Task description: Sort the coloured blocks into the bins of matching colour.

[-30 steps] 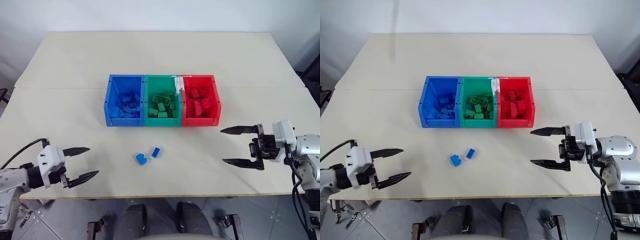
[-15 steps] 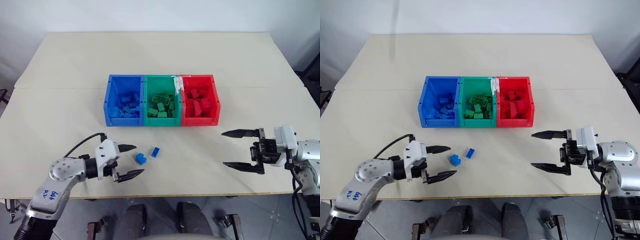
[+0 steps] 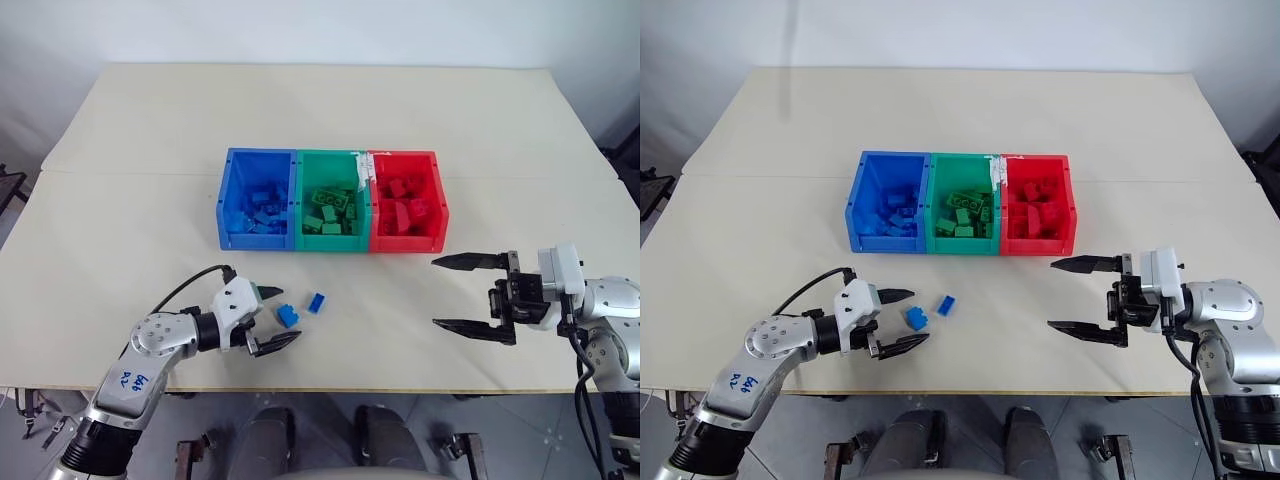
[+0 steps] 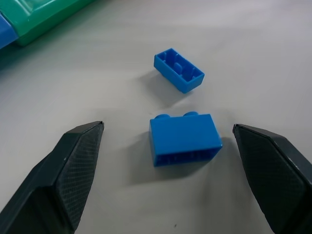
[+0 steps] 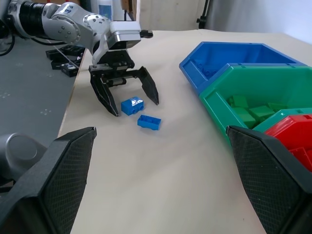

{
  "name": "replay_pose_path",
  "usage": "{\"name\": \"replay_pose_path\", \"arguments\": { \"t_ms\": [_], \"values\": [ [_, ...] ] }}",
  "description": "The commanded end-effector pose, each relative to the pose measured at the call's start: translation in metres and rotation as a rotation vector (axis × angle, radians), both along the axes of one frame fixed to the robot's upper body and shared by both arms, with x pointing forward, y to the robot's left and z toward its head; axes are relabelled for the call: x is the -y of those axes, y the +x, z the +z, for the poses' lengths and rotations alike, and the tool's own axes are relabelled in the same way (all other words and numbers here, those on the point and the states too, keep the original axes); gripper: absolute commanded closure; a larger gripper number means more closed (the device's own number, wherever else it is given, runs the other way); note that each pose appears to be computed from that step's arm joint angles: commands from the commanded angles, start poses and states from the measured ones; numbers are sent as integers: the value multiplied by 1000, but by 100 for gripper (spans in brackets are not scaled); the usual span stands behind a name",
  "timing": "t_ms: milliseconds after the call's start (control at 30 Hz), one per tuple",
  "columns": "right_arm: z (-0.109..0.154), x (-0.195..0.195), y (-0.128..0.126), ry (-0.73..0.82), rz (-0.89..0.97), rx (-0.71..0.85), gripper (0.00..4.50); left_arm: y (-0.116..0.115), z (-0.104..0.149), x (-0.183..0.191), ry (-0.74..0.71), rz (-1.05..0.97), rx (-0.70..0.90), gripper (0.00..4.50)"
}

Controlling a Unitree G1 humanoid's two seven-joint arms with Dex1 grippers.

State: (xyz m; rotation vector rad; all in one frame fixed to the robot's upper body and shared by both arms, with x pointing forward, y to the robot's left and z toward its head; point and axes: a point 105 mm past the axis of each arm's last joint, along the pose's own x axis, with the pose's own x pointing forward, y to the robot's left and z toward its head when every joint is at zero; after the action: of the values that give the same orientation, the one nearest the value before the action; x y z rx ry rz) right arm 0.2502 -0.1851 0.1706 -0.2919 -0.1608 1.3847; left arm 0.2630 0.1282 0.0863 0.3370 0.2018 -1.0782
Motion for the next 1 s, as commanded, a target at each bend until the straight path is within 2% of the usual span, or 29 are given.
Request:
{"name": "replay_pose_path", "arguments": {
  "t_ms": [33,167,300,600,700,1000],
  "values": [
    [5,-3,-4,5,16,21,4,0,8,-7,-18,-4,25,0],
    [2,-4,-3,1,24,6,4,4,24,-6,-25,-58,101,0],
    [-7,1,-3,-17,22,-30,4,12,38,13,21,-160,134,0],
    [-12,3,-9,-13,7,-43,4,25,27,44,173,-279,140,0],
    [-13,7,-11,-13,-7,-49,4,32,22,49,185,-267,133,0],
    [-14,8,-13,-7,-20,-45,4,31,13,51,231,-323,62,0]
  ]
}}
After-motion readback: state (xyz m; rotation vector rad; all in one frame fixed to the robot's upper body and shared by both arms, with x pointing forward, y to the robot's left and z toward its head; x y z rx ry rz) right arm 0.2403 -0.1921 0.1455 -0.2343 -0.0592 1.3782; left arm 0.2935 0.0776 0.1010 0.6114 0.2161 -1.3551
